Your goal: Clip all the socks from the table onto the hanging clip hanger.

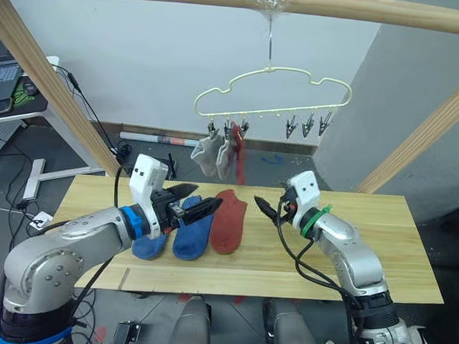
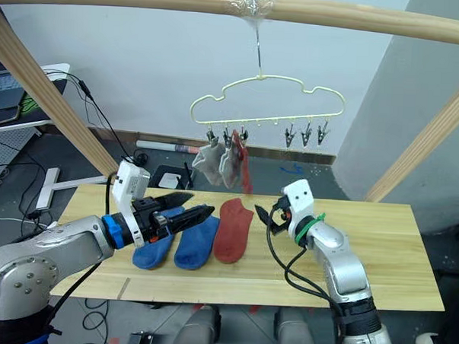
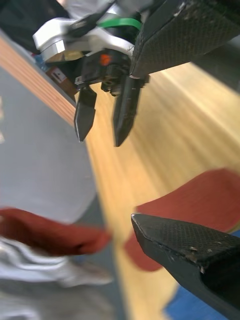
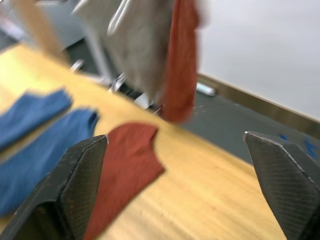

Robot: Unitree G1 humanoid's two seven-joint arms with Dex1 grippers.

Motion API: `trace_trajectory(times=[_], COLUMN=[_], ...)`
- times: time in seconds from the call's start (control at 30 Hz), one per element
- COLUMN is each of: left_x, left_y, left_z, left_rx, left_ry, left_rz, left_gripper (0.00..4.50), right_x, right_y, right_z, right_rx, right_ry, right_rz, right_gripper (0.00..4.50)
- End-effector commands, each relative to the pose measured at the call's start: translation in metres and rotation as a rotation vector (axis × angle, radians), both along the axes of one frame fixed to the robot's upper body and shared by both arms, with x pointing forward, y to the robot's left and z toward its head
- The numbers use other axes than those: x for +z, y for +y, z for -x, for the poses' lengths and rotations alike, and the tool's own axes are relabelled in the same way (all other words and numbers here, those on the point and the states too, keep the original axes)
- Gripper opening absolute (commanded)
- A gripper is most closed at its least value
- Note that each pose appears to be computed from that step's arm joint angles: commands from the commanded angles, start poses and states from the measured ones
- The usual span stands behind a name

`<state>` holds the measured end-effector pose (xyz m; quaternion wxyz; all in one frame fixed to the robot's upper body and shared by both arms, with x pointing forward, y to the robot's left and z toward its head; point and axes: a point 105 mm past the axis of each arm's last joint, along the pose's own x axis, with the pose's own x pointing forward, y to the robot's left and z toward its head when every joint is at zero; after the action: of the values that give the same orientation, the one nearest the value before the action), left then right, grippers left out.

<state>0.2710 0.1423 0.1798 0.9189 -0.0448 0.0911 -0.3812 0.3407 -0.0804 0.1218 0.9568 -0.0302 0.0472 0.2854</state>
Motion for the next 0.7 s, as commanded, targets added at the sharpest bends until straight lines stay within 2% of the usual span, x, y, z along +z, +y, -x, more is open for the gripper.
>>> trace_trajectory(times=[0.03,0.07,0.17,0.37,0.47,0.6,0.7], left_x=[0.012,0.013,0.016,0.022,0.026,0.027,0.030], left_y=[-0.002,-0.002,-0.003,-0.011,-0.014,-0.014,-0.013], left_z=[0.003,0.002,-0.003,-0.010,-0.014,-0.016,-0.019], left_rx=[-0.045,-0.046,-0.043,-0.091,-0.102,-0.106,-0.090], left_ry=[-0.174,-0.197,-0.252,-0.333,-0.345,-0.351,-0.360], left_rz=[-0.090,-0.096,-0.108,-0.143,-0.132,-0.133,-0.129], left_gripper=[4.50,4.50,4.50,4.50,4.50,4.50,4.50], right_x=[0.037,0.042,0.054,0.064,0.068,0.070,0.076], right_y=[-0.010,-0.012,-0.016,-0.019,-0.020,-0.018,-0.011], right_z=[0.002,0.001,-0.005,-0.015,-0.022,-0.026,-0.032], right_rx=[-0.088,-0.113,-0.184,-0.231,-0.245,-0.238,-0.233], right_ry=[-0.106,-0.135,-0.188,-0.211,-0.225,-0.224,-0.237], right_rz=[-0.072,-0.061,-0.043,-0.058,-0.057,-0.061,-0.085], right_gripper=[4.35,3.90,3.01,3.01,2.35,0.94,0.94])
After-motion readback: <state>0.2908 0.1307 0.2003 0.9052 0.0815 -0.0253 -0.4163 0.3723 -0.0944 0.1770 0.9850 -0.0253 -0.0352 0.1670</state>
